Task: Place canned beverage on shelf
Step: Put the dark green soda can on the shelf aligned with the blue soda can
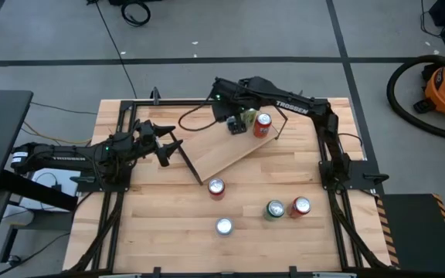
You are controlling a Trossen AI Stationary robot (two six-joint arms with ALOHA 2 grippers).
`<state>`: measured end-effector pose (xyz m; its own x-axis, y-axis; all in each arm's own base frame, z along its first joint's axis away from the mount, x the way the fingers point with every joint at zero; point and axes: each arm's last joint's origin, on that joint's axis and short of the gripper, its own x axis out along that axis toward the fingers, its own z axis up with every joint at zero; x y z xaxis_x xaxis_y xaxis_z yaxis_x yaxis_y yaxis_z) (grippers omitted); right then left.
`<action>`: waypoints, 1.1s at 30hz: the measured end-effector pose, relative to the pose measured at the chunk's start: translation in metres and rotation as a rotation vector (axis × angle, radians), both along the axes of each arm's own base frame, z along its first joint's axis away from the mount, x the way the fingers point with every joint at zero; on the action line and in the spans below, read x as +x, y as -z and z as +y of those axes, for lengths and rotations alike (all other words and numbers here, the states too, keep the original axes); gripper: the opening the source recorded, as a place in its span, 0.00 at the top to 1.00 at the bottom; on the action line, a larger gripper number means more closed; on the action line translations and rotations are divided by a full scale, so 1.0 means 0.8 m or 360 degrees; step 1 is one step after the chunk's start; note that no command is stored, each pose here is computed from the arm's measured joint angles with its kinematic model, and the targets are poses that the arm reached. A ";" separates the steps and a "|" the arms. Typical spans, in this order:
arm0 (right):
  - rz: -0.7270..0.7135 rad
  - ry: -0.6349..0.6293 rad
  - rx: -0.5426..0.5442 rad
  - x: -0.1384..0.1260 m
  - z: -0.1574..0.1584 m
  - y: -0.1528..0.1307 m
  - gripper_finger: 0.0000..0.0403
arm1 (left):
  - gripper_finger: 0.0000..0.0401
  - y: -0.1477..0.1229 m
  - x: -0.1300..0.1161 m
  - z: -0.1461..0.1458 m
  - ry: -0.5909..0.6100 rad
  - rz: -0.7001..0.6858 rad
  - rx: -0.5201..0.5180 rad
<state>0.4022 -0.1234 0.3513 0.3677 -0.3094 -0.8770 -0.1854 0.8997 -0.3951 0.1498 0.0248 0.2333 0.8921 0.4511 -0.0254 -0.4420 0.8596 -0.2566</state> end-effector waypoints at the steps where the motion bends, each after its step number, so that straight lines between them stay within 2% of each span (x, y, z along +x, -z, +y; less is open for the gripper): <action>1: -0.0024 -0.0033 0.0032 0.002 0.009 -0.004 0.02 | 0.11 0.000 0.000 0.000 0.0000 0.0003 -0.0001; 6: -0.0052 -0.0174 0.0210 0.010 0.059 -0.007 0.02 | 0.11 0.000 0.000 0.000 0.0000 0.0002 -0.0001; 11: 0.0036 -0.0249 0.0295 0.014 0.111 0.003 0.03 | 0.11 0.000 0.000 0.000 0.0000 -0.0005 -0.0013; 16: 0.0144 -0.0202 0.0363 0.007 0.168 0.010 0.05 | 0.11 -0.001 0.000 0.000 0.0000 -0.0020 -0.0001; 22: 0.0266 -0.0121 0.0456 -0.012 0.233 0.011 0.06 | 0.11 -0.017 -0.001 0.000 -0.0007 -0.0147 0.0169; 27: 0.0265 -0.0034 0.0445 -0.028 0.287 0.009 0.06 | 0.11 -0.028 -0.003 0.000 -0.0026 -0.0236 0.0302; 33: 0.0255 0.0053 0.0385 -0.048 0.343 0.020 0.06 | 0.11 -0.030 -0.003 0.000 -0.0030 -0.0255 0.0323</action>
